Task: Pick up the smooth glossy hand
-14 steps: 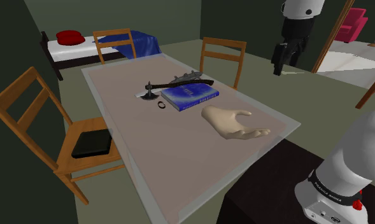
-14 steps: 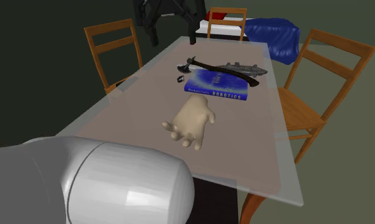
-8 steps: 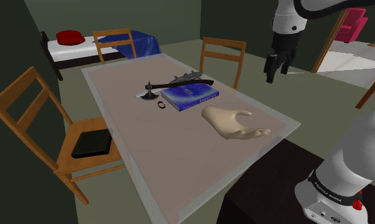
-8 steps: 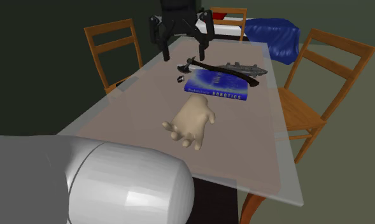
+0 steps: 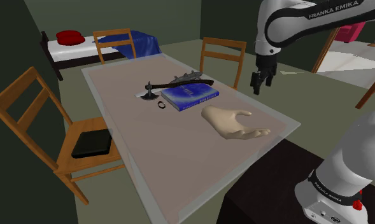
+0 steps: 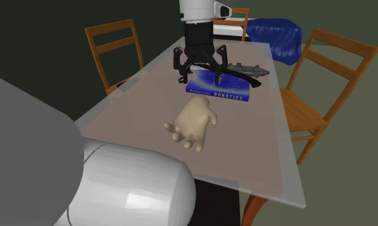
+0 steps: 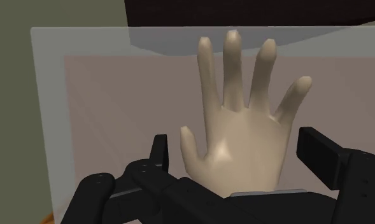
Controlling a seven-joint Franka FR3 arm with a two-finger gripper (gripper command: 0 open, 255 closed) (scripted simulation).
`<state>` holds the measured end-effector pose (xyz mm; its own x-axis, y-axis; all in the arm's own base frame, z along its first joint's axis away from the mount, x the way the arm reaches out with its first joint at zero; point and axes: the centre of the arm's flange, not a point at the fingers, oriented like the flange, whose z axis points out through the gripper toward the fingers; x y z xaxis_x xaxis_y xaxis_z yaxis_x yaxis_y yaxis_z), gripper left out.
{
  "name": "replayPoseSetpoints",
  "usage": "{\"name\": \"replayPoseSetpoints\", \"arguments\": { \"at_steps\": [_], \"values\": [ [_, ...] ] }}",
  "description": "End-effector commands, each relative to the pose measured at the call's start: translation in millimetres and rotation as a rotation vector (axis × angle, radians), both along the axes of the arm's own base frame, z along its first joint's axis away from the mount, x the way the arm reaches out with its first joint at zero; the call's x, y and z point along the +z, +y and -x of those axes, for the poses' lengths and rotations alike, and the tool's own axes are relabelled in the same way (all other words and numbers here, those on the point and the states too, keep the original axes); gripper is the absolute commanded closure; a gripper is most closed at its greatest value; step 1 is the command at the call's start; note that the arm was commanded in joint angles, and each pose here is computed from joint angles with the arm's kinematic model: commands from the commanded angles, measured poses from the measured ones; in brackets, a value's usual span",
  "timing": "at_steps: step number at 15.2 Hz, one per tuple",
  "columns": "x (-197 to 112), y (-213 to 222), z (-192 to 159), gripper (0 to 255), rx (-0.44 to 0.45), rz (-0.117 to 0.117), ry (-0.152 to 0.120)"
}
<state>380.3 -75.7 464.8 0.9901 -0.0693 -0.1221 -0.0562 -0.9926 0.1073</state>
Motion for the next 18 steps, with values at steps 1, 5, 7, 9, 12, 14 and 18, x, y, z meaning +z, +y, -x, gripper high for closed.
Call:
{"name": "replayPoseSetpoints", "arguments": {
  "at_steps": [1,5,7,9,12,14,18],
  "values": [
    [-24,-8,-13,0,0.012,-0.004,0.012],
    [-69,-25,-39,0,0.034,-0.013,0.039],
    [-93,-33,-52,0,0.046,-0.018,0.053],
    [-116,-41,-64,0,0.057,-0.022,0.066],
    [-151,-52,-82,0,0.074,-0.029,0.086],
    [-162,-52,-82,0,0.074,-0.029,0.086],
    [-183,-52,-82,0,0.074,-0.029,0.086]
  ]
}}
